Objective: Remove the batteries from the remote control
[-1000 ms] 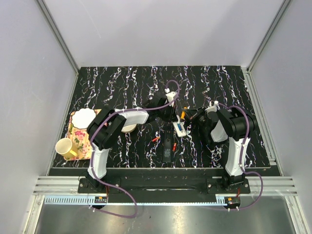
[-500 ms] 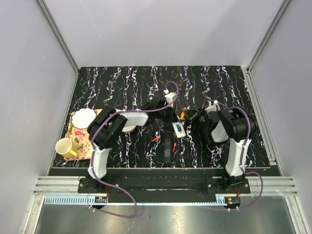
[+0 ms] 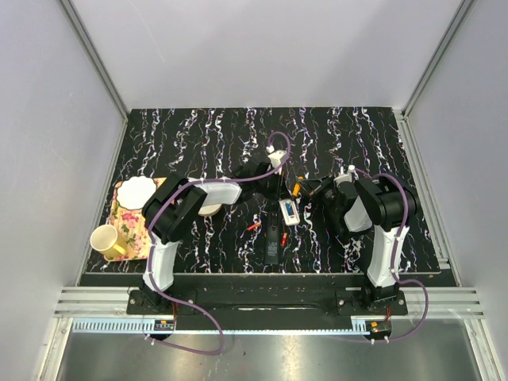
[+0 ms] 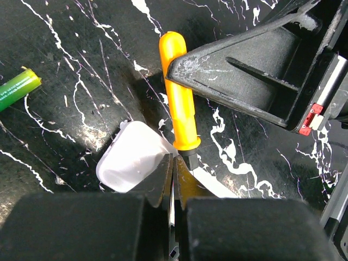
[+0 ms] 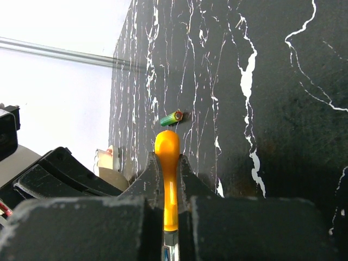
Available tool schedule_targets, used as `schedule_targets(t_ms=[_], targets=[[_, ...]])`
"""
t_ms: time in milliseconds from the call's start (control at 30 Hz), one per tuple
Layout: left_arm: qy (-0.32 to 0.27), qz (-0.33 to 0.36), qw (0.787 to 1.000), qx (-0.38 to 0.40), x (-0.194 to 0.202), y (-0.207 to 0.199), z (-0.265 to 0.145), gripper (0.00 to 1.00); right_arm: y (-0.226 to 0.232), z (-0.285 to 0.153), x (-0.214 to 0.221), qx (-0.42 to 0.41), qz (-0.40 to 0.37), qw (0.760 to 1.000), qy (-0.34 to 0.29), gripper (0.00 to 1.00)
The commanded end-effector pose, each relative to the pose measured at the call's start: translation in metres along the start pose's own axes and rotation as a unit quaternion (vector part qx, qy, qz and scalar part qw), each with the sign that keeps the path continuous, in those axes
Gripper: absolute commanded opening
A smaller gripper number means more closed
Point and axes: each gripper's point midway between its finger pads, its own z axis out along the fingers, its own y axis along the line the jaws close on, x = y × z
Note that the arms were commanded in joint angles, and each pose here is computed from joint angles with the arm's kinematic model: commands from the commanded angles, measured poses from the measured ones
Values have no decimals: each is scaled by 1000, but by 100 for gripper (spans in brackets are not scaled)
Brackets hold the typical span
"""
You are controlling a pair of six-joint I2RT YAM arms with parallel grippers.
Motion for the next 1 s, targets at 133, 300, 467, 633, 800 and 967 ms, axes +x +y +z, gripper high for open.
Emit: schedule_targets(t_ms=[133, 300, 467, 633, 800, 967], targets=[[66, -24, 996, -59, 41, 32, -5, 0, 55, -4, -7, -107, 10, 994, 0, 0], [66, -25, 996, -60, 40, 33, -5, 0, 56, -1, -7, -111, 16, 994, 3, 0], [65, -25, 996, -60, 38, 35, -5, 0, 49, 0, -7, -101, 14, 995, 3, 0], [62, -23, 997, -51, 33, 30, -5, 0, 44, -2, -10, -94, 2, 996, -6, 0], [35, 1, 999, -20, 9, 12, -11, 0, 53, -4, -16, -97, -21, 995, -11, 0], [-43, 38, 998, 30, -38, -25, -36, 9, 73, -8, -26, -101, -61, 993, -17, 0]])
